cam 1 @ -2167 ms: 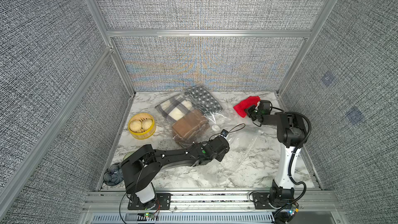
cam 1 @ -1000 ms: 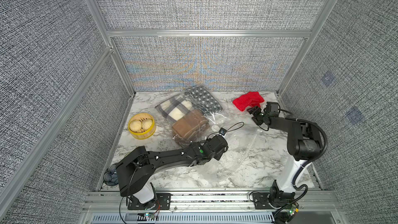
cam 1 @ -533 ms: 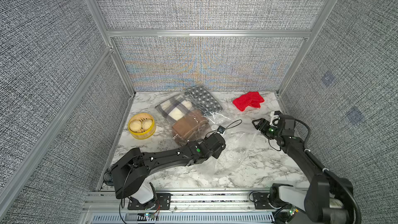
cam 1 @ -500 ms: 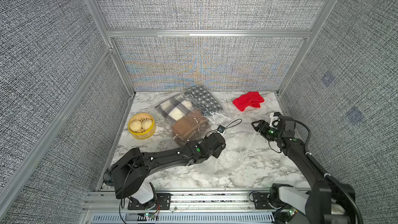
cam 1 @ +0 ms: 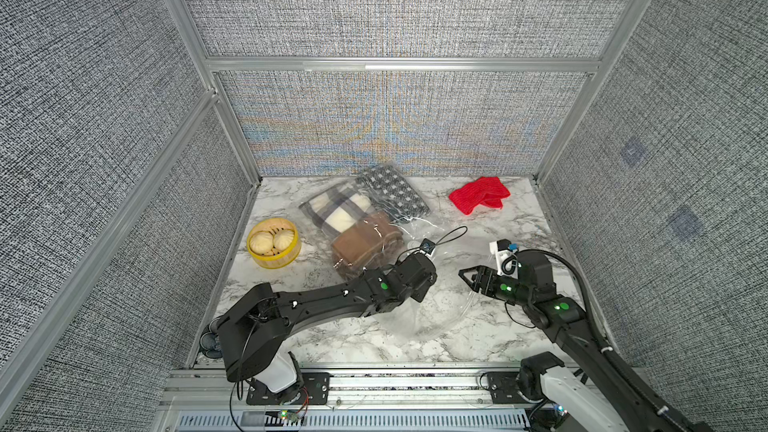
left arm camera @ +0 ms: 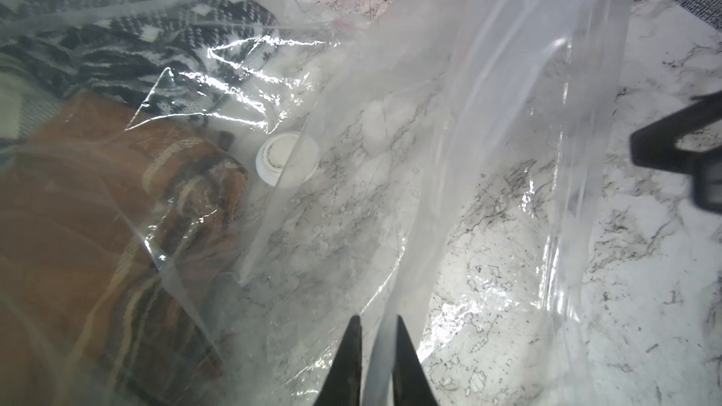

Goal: Take the scarf out of the vacuum bag
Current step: Adjust the scarf at the center of the board.

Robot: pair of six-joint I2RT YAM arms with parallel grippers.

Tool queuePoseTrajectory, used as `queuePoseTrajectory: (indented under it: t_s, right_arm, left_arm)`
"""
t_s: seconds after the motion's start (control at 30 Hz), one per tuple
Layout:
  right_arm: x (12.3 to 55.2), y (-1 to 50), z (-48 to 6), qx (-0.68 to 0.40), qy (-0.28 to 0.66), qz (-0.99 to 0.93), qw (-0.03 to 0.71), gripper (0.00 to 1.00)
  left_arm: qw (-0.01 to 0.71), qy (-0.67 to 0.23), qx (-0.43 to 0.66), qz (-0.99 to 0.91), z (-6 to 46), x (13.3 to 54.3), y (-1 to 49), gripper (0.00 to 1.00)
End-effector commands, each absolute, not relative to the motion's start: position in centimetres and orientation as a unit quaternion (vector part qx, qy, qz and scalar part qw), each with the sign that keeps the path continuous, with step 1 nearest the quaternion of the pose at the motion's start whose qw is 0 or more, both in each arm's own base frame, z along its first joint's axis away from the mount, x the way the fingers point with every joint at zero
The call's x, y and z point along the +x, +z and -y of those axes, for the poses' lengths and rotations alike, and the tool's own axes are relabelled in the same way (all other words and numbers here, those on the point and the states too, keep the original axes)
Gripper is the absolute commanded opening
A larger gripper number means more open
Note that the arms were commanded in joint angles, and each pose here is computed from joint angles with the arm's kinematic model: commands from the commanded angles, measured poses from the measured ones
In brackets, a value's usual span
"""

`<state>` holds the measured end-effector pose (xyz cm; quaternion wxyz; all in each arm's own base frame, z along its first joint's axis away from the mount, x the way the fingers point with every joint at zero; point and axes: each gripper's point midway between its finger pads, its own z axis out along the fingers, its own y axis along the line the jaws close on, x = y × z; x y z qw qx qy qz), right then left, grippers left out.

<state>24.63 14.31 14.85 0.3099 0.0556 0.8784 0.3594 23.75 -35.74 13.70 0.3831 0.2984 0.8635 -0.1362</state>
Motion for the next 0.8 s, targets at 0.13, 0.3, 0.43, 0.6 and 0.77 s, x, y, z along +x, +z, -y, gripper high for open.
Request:
queuePoseTrajectory:
  t_s: [0.13, 0.3, 0.43, 0.6, 0.77]
  right_arm:
    - [30.8, 20.8, -11.6, 0.089, 0.371, -0.832, 0.402, 0.69]
    - [36.0, 22.8, -8.2, 0.133, 0.45, -0.788, 0.398, 0.7]
    - [36.0, 22.5, -10.2, 0.09, 0.479, -0.782, 0.388, 0.62]
    - [37.8, 20.9, -4.5, 0.179, 0.314, -0.818, 0.447, 0.75]
    - [46.5, 20.8, 1.0, 0.253, 0.306, -0.803, 0.445, 0.75]
  left_arm:
    - [0.39, -0.123, 0.287, -0.866, 35.1, 24.2, 13.6, 0.13]
    - [0.398, -0.116, 0.283, -0.865, 34.9, 24.6, 13.8, 0.1]
    - [0.398, -0.118, 0.283, -0.864, 34.9, 24.7, 13.9, 0.1]
    - [0.398, -0.116, 0.286, -0.864, 34.6, 24.8, 14.3, 0.05]
    - [0.404, -0.117, 0.284, -0.862, 34.3, 25.0, 14.9, 0.05]
